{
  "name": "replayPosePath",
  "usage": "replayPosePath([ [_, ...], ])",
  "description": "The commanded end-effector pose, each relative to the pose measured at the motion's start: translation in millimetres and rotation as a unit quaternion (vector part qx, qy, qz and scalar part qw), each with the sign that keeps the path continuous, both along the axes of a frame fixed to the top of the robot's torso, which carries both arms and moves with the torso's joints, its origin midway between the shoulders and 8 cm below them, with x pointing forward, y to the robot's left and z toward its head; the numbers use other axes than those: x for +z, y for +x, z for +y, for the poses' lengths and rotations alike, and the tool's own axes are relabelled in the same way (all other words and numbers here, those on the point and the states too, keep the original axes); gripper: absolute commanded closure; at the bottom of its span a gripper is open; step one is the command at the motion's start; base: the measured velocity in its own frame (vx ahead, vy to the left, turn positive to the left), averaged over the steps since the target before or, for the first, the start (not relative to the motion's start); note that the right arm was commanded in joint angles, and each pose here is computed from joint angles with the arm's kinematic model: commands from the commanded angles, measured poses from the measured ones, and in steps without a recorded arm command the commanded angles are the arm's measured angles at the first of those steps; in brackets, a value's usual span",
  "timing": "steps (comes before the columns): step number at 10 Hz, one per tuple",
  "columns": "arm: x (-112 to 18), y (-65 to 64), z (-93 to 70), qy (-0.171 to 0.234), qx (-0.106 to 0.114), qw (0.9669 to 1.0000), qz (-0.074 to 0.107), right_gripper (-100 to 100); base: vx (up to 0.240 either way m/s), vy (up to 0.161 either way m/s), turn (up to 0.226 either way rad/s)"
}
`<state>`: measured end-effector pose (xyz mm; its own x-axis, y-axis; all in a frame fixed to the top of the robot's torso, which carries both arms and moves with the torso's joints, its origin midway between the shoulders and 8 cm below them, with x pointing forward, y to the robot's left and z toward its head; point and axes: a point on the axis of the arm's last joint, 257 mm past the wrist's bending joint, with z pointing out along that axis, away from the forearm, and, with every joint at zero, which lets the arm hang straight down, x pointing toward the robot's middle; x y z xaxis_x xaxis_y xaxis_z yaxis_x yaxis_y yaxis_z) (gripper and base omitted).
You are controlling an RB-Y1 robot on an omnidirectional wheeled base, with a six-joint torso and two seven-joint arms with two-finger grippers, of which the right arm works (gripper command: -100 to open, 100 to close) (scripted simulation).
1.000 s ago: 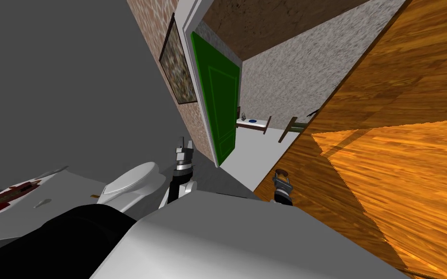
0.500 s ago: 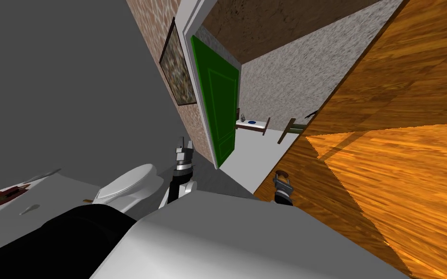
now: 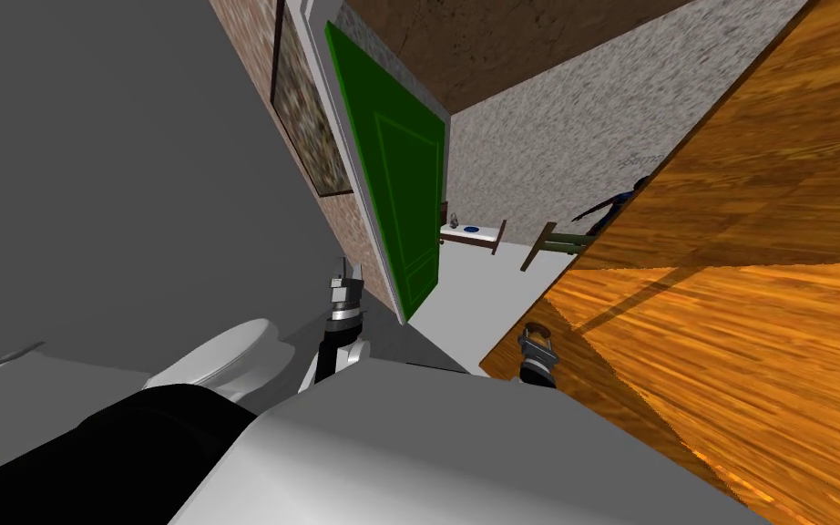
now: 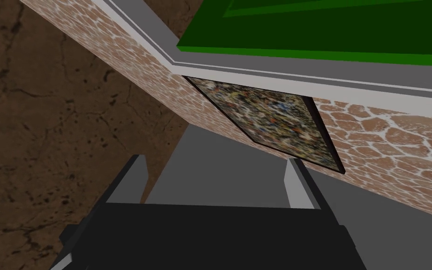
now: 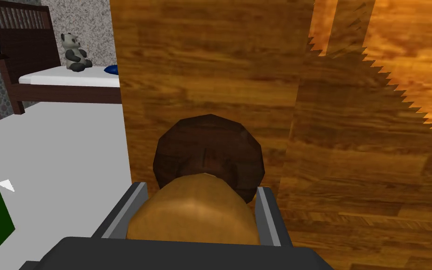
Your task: Push the door open
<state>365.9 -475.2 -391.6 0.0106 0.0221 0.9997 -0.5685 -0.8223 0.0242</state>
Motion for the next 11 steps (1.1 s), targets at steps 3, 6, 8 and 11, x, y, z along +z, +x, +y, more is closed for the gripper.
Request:
replayPosePath([
  [3,7.1,-11.2,-29.2,-0.007,-0.031,0.9995,-0.006,100,0.206,-0.041,-0.066],
  [6,7.5,-23.2,-47.5,-0.006,-0.059,0.9982,-0.007,100,0.194,-0.032,-0.062],
  [8,7.3,-27.5,-53.2,-0.005,-0.068,0.9977,-0.007,100,0.190,-0.063,-0.060],
  [11,6.8,-36.1,-63.6,-0.004,-0.086,0.9963,-0.007,100,0.090,-0.038,-0.041],
])
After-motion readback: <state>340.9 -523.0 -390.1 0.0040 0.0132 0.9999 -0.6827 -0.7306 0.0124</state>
